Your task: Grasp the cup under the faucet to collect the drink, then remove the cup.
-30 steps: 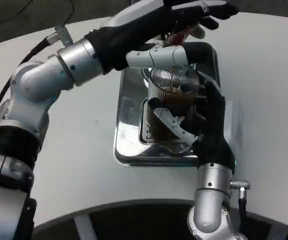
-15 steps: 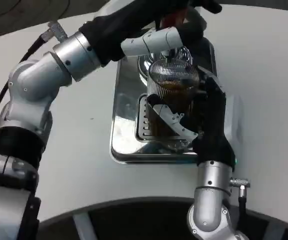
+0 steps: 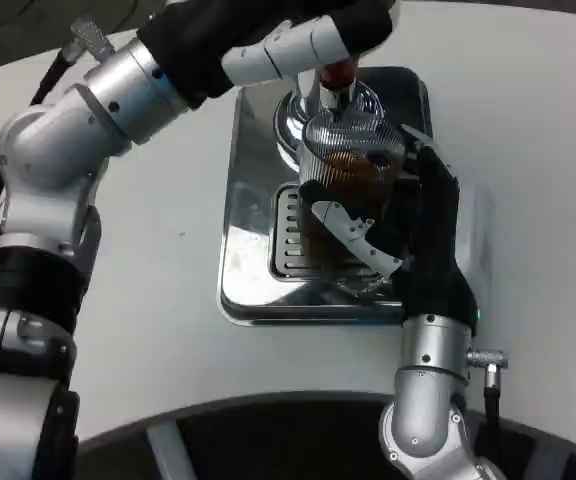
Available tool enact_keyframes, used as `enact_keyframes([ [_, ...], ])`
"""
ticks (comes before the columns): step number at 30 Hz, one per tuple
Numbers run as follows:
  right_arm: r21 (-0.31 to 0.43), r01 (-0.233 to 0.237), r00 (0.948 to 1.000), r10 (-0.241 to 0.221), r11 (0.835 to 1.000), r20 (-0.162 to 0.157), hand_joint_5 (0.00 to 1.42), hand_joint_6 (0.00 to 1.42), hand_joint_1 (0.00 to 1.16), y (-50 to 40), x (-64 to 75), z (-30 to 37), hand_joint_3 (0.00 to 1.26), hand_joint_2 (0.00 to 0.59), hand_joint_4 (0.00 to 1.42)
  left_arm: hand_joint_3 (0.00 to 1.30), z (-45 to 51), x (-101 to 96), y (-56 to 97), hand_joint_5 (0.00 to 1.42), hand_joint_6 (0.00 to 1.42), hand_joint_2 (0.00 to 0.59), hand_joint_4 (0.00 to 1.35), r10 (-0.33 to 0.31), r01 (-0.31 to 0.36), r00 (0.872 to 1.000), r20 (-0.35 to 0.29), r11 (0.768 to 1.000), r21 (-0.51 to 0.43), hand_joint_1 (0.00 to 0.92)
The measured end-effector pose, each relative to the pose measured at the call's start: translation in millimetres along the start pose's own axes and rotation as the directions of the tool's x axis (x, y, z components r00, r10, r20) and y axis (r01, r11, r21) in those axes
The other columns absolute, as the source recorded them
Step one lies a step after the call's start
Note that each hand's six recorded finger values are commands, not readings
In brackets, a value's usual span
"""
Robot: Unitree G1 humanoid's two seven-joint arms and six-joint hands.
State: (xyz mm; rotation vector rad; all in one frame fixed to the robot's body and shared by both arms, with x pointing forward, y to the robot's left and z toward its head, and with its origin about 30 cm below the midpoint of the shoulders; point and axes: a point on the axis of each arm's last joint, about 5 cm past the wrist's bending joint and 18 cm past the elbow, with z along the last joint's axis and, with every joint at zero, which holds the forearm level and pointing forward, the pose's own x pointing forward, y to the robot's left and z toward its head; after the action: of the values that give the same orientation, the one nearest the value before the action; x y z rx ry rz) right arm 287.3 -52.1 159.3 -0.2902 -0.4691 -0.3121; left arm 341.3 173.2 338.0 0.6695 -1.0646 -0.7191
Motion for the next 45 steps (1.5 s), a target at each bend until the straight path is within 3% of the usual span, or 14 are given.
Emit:
enact_keyframes([
  [7, 0.013, 0.018, 0.9996, -0.018, 1.0, 0.02, 0.78, 0.6, 0.77, -3.1, -0.3, 3.6, 0.56, 0.23, 0.7, 0.22, 3.4, -3.6, 2.7, 0.28, 0.23, 0.116, 0.22, 0.03, -0.03, 0.999, 0.041, 1.0, -0.005, 0.0],
  [28, 0.024, 0.036, 0.9992, -0.037, 0.999, 0.014, 0.88, 0.72, 0.79, -13.9, -8.3, 9.2, 0.65, 0.207, 0.79, 0.24, 19.5, -31.5, 16.4, 0.3, 0.26, 0.118, 0.23, 0.129, -0.13, 0.986, 0.104, 0.992, -0.002, 0.0],
  [37, 0.029, 0.047, 0.9988, -0.047, 0.998, 0.013, 0.92, 0.76, 0.79, -16.4, -10.8, 9.6, 0.66, 0.207, 0.81, 0.26, 27.6, -41.1, 17.1, 0.3, 0.26, 0.123, 0.24, 0.171, -0.17, 0.976, 0.138, 0.985, -0.017, 0.0],
  [45, 0.03, 0.054, 0.9985, -0.054, 0.998, 0.011, 0.95, 0.8, 0.8, -18.7, -13.8, 9.3, 0.67, 0.198, 0.82, 0.26, 35.6, -60.7, 8.0, 0.3, 0.26, 0.123, 0.25, 0.166, -0.163, 0.979, 0.12, 0.986, -0.039, 0.0],
])
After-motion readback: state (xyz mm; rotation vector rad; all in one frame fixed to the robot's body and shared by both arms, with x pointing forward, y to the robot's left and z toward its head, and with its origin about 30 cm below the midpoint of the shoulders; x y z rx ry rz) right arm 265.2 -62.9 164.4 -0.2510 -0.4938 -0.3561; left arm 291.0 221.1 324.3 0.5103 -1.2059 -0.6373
